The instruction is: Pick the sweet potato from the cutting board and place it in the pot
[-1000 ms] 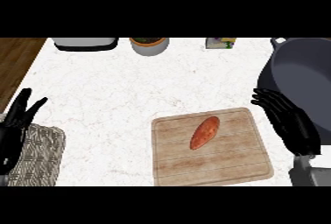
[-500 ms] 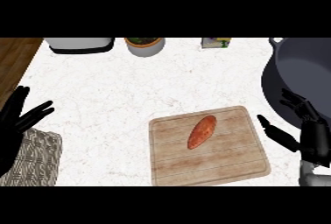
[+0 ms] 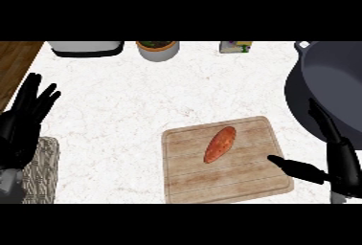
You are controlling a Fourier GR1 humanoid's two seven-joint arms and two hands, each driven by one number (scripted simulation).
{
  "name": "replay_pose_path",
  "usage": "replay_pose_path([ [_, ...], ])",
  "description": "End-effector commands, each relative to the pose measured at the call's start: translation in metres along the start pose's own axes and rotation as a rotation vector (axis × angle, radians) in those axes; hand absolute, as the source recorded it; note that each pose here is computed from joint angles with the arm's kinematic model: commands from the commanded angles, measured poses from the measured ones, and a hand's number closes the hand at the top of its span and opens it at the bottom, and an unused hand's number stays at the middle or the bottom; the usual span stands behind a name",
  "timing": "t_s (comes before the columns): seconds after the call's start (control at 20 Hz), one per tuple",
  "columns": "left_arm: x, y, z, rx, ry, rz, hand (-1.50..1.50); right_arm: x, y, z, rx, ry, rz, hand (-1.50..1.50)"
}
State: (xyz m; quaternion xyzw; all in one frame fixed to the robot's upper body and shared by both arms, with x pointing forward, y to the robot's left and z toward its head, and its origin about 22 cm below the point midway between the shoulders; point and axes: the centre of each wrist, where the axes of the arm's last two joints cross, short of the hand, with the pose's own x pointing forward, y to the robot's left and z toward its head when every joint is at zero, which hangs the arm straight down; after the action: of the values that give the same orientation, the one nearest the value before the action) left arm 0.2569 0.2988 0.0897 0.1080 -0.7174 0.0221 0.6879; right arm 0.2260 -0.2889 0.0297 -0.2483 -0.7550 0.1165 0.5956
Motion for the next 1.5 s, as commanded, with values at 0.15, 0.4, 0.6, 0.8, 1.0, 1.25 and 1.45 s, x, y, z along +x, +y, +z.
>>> replay_pose_path([
  [0.15,0.003,-0.013,-0.008,-0.03,-0.008,0.034,0.0,0.044,0.01,-0.019,0.342,0.166,0.225,-1.5],
  [0.4,0.011,-0.023,-0.02,-0.019,-0.006,0.034,0.0,0.082,0.031,-0.036,0.504,0.266,0.364,-1.5],
  [0.6,0.001,-0.043,-0.021,-0.025,0.0,0.046,0.0,0.099,0.062,-0.052,0.582,0.337,0.383,-1.5],
  [0.8,0.004,-0.027,-0.024,-0.013,-0.01,0.039,0.0,0.112,0.077,-0.04,0.591,0.355,0.335,-1.5],
  [1.0,0.002,-0.015,-0.032,-0.012,-0.006,0.052,0.0,0.1,0.098,-0.045,0.598,0.378,0.338,-1.5],
  [1.25,-0.015,-0.025,-0.017,-0.009,0.008,0.038,0.0,0.1,0.118,-0.035,0.608,0.442,0.396,-1.5],
  [1.45,-0.012,-0.025,-0.02,-0.022,-0.014,0.042,0.0,0.078,0.114,-0.045,0.574,0.465,0.447,-1.5],
])
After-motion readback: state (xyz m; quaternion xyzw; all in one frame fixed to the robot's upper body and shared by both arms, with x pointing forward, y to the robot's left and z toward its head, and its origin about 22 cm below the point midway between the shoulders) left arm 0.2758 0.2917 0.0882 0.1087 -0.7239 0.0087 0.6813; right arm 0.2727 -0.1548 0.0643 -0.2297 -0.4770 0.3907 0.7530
